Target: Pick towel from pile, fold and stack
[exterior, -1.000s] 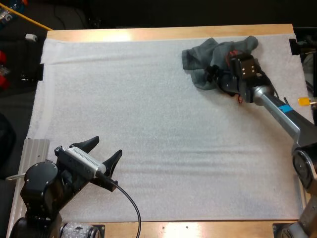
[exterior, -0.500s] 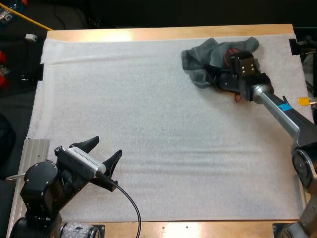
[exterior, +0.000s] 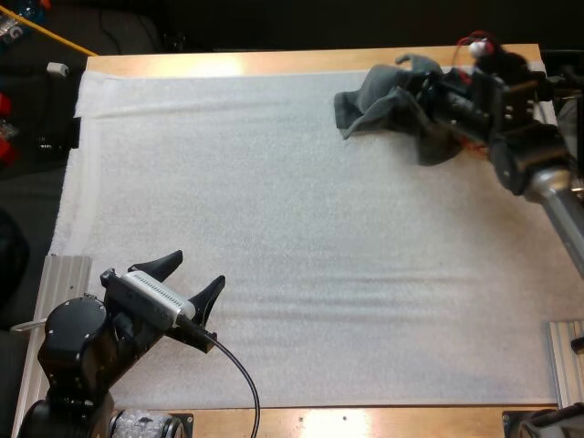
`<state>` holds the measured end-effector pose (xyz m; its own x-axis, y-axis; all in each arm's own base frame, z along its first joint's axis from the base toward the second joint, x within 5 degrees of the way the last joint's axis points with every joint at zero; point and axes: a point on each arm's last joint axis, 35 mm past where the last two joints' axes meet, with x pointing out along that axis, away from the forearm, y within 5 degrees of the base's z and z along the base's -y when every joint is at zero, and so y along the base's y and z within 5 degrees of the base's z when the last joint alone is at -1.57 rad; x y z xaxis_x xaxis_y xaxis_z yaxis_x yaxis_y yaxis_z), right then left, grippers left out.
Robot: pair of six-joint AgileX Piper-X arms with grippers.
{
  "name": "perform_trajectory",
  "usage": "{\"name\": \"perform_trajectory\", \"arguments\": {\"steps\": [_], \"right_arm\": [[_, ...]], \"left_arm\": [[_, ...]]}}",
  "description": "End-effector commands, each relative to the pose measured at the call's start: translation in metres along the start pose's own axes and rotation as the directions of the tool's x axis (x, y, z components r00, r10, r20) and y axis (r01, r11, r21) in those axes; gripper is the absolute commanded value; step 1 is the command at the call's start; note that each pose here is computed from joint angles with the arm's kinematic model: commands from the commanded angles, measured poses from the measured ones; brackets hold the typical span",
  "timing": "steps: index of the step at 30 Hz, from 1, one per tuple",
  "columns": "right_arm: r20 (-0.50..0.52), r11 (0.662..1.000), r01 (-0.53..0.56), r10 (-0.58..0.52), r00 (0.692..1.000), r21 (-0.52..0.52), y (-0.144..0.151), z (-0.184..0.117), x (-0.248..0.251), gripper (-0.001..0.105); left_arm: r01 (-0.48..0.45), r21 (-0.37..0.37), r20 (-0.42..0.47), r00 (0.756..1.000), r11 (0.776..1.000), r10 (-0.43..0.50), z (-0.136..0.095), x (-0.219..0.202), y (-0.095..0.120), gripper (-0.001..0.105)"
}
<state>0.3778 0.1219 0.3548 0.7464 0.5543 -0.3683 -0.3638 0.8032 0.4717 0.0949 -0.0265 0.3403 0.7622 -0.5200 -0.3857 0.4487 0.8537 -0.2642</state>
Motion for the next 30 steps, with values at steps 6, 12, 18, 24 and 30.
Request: {"name": "perform_trajectory", "arguments": {"steps": [6,12,18,24,30], "right_arm": [[0.007,0.997,-0.052,0.052,0.999,-0.060,0.028,0.016,-0.051,0.000],[-0.108,0.992,-0.032,0.019,0.994,-0.120,0.037,0.006,-0.084,0.000],[-0.258,0.992,-0.009,-0.024,0.966,-0.126,0.038,-0.011,-0.097,0.000],[-0.343,0.980,-0.078,0.010,0.939,-0.185,0.070,-0.035,-0.076,0.000],[-0.347,0.967,-0.143,0.062,0.936,-0.212,0.105,-0.062,-0.029,0.000]], "left_arm": [[0.013,0.015,0.008,1.000,1.000,-0.013,0.002,-0.001,-0.001,0.064],[0.013,0.015,0.008,1.000,1.000,-0.013,0.002,-0.001,-0.001,0.064],[0.002,0.015,0.009,1.000,1.000,-0.002,0.002,-0.001,-0.001,0.064],[-0.057,0.014,0.015,0.998,0.998,0.057,0.002,-0.001,0.001,0.064],[-0.058,0.014,0.015,0.998,0.998,0.058,0.002,-0.001,0.001,0.064]]}}
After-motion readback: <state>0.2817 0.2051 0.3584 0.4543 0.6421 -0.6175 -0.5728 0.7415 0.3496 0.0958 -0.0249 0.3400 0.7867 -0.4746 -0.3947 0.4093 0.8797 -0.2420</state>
